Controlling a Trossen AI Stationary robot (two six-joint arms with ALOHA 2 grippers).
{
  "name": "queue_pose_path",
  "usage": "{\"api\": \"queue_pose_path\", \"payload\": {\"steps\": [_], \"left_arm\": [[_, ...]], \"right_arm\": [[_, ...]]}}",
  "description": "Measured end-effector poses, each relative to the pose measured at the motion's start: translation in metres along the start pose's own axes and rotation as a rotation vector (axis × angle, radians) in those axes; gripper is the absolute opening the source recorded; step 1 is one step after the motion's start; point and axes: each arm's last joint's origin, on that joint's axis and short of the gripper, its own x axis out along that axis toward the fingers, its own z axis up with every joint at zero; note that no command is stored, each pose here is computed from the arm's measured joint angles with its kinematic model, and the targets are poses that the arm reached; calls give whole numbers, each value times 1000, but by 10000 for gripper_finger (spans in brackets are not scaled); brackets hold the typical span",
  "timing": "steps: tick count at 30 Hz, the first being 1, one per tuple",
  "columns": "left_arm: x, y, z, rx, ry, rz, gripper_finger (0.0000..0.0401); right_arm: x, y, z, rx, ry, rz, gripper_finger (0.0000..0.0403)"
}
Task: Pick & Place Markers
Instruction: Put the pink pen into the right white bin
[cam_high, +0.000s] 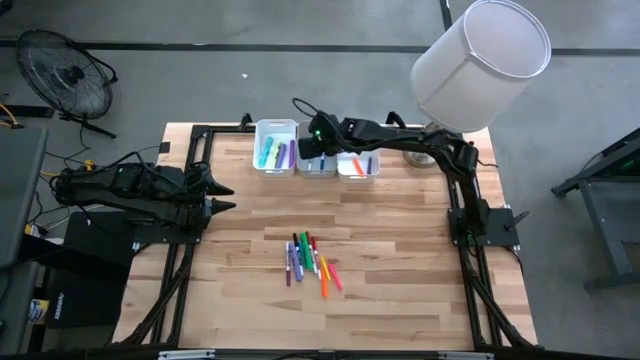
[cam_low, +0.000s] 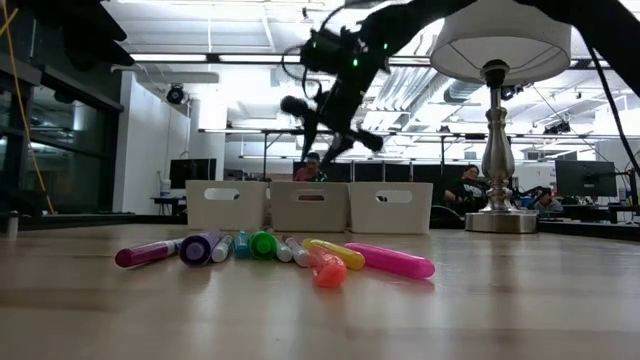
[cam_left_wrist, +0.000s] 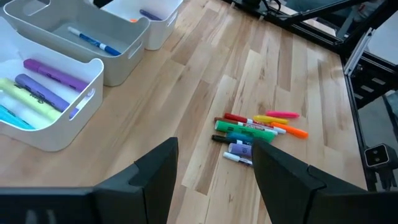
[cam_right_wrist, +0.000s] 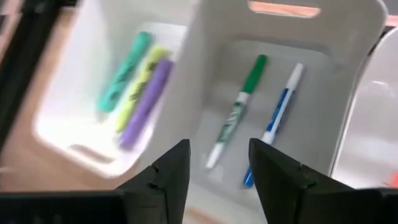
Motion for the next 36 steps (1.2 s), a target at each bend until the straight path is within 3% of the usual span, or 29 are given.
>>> {"api": "queue_pose_path", "payload": {"steps": [6, 12, 20, 28, 36], "left_arm": [[0, 0, 0, -1, -4, -2, 201], [0, 0, 1, -2, -11, -2, 201], [0, 0, 1, 13, -13, 0, 201], [0, -1, 3, -44, -34, -12, 201], [-1, -4, 9, -112, -97, -46, 201]], "right_arm": [[-36, 23, -15, -86, -3, 83, 150], [-73, 46, -46, -201, 44, 156, 149], [-106, 62, -119, -319, 184, 70, 150], [-141, 72, -193, -408, 270, 25, 150], [-172, 71, -247, -434, 327, 1, 150]]}}
